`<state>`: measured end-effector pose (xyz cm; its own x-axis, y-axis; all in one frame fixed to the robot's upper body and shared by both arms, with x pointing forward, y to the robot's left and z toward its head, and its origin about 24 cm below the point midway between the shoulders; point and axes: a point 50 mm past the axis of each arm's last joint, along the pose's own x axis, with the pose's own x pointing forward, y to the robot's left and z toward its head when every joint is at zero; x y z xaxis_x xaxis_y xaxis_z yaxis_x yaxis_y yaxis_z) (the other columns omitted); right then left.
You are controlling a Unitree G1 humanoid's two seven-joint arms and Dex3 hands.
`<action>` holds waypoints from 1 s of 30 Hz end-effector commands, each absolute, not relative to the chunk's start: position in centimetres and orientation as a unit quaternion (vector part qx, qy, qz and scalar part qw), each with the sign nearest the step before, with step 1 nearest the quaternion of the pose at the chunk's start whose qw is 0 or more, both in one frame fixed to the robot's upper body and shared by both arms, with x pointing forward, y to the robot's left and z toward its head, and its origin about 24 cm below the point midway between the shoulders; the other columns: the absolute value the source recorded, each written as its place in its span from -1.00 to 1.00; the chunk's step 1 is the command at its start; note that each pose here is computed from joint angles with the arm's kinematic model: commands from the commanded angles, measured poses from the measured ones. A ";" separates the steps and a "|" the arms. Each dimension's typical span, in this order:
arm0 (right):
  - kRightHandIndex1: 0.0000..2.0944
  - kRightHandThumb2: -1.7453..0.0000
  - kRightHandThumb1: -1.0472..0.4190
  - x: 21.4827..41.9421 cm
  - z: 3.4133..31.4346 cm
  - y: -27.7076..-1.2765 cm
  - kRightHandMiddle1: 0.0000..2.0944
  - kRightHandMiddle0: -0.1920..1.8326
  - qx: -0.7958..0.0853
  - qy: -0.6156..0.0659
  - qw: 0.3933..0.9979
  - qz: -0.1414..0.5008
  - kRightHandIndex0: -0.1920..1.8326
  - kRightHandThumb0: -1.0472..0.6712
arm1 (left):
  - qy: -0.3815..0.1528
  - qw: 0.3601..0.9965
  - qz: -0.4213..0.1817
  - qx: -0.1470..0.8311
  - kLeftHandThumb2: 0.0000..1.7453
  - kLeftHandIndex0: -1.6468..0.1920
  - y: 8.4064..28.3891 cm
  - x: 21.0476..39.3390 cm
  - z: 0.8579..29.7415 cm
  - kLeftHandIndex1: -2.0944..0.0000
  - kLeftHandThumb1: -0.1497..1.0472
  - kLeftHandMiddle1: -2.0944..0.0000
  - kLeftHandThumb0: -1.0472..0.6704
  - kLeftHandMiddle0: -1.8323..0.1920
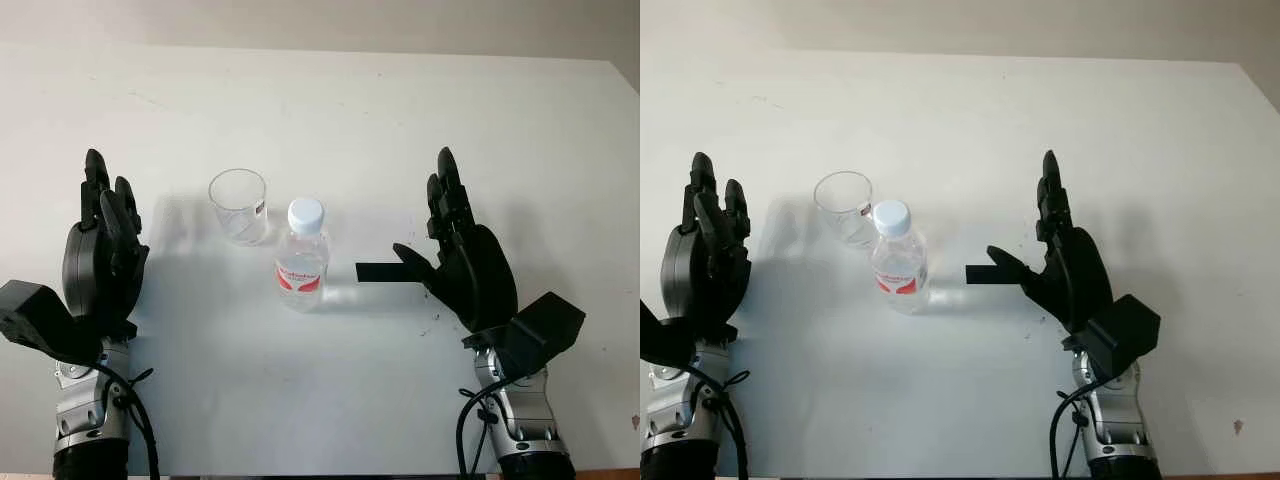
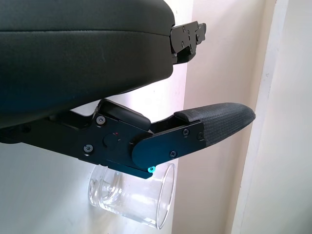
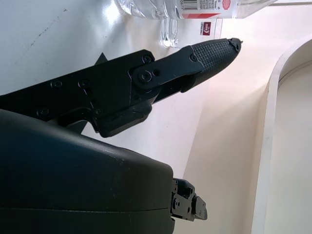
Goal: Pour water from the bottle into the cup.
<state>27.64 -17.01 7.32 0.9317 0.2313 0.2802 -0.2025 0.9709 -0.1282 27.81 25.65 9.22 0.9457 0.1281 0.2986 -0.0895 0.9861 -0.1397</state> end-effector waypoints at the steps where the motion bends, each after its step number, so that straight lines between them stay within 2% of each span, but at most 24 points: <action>1: -1.00 0.94 -0.93 27.6 7.3 -17.1 -1.00 -1.00 -0.046 -0.151 0.981 0.109 -1.00 -0.79 | -0.157 0.985 0.054 -0.052 -0.17 1.00 25.8 27.8 9.5 1.00 1.00 0.96 -0.69 1.00; 8: -1.00 0.94 -0.94 27.7 7.1 -17.3 -1.00 -1.00 -0.050 -0.141 0.983 0.110 -1.00 -0.79 | -0.156 0.984 0.055 -0.058 -0.18 1.00 25.6 27.9 9.4 1.00 1.00 0.96 -0.69 1.00; 11: -1.00 0.94 -0.94 27.8 7.2 -17.3 -1.00 -1.00 -0.038 -0.139 0.981 0.129 -1.00 -0.78 | -0.158 0.984 0.056 -0.060 -0.18 1.00 25.5 27.9 9.4 1.00 1.00 0.96 -0.69 1.00; 13: -1.00 0.94 -0.93 28.0 7.4 -17.4 -1.00 -1.00 -0.026 -0.140 0.978 0.150 -1.00 -0.76 | -0.159 0.984 0.054 -0.058 -0.18 1.00 25.5 27.9 9.4 1.00 1.00 0.96 -0.69 1.00; 17: -1.00 0.95 -0.90 28.6 8.2 -17.2 -1.00 -1.00 0.006 -0.143 0.962 0.231 -1.00 -0.69 | -0.157 0.985 0.054 -0.054 -0.17 1.00 25.3 28.0 9.5 1.00 1.00 0.96 -0.70 0.99; 20: -0.98 0.95 -0.88 29.8 9.2 -16.8 -0.97 -0.96 0.001 -0.123 0.947 0.296 -0.99 -0.73 | -0.158 0.985 0.053 -0.056 -0.17 1.00 25.2 28.0 9.6 1.00 1.00 0.95 -0.70 0.99; 30: -0.92 0.94 -0.83 32.9 10.4 -15.1 -0.92 -0.85 -0.017 -0.081 0.923 0.376 -0.84 -0.79 | -0.160 0.984 0.053 -0.053 -0.18 1.00 25.2 28.0 9.9 1.00 1.00 0.97 -0.70 1.00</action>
